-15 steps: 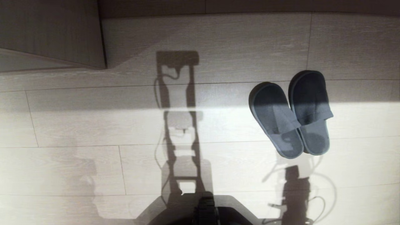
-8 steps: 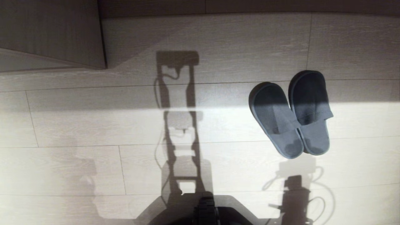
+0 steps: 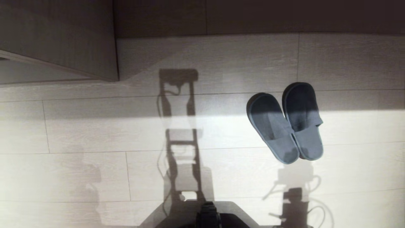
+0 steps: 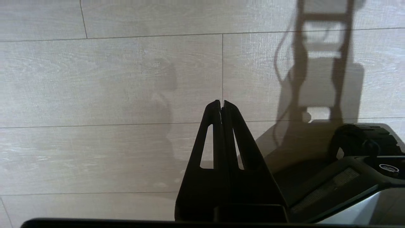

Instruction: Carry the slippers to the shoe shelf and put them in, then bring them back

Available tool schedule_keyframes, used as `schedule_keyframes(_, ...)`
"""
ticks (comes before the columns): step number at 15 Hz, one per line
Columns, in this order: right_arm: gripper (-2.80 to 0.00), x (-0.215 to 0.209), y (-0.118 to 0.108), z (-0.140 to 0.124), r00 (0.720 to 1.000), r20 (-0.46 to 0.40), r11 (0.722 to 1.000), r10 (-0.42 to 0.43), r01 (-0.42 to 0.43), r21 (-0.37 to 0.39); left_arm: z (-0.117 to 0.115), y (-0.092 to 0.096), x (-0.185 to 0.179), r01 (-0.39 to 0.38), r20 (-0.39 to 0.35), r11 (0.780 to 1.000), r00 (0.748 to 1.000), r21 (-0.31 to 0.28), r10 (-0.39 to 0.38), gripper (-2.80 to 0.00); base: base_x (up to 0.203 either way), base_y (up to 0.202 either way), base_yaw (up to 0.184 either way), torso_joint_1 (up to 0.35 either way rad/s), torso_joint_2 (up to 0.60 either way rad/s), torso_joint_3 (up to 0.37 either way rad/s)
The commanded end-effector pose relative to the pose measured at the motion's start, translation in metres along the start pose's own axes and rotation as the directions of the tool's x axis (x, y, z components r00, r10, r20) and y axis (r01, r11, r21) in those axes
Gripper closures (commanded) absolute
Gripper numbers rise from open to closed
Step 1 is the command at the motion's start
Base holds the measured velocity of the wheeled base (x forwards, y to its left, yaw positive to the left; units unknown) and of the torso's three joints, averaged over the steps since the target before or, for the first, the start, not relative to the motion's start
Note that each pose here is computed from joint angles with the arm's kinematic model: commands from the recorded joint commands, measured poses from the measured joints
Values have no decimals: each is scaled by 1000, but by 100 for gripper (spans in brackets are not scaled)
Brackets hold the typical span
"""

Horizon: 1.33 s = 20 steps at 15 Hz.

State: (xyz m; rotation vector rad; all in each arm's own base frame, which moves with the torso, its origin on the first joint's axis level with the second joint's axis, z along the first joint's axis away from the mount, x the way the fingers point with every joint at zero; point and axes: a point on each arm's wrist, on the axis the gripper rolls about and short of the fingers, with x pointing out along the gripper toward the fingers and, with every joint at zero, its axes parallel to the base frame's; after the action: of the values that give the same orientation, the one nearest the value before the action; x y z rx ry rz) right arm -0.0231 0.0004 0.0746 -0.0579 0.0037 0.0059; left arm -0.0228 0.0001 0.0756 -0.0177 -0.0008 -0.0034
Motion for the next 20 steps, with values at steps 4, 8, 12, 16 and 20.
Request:
schedule_keyframes(4, 0, 0, 0, 0, 1000, -1, 1000, 2, -2, 2, 0, 0, 0, 0, -1, 1000, 1000, -1, 0, 0, 0, 0, 0, 0, 0, 198)
schedule_keyframes(8, 0, 0, 0, 0, 1000, -1, 1000, 3, -3, 7, 0, 0, 0, -2, -1, 1000, 1000, -1, 2, 0, 0, 0, 0, 3, 4, 204)
schedule_keyframes(12, 0, 0, 0, 0, 1000, -2, 1000, 4, -4, 7, 0, 0, 0, 0, -1, 1000, 1000, -1, 0, 0, 0, 0, 0, 1, 2, 199)
schedule_keyframes(16, 0, 0, 0, 0, 1000, -2, 1000, 4, -4, 7, 0, 0, 0, 0, -1, 1000, 1000, -1, 0, 0, 0, 0, 0, -1, 3, 202)
schedule_keyframes(20, 0, 0, 0, 0, 1000, -2, 1000, 4, -4, 7, 0, 0, 0, 0, -1, 1000, 1000, -1, 0, 0, 0, 0, 0, 0, 2, 200)
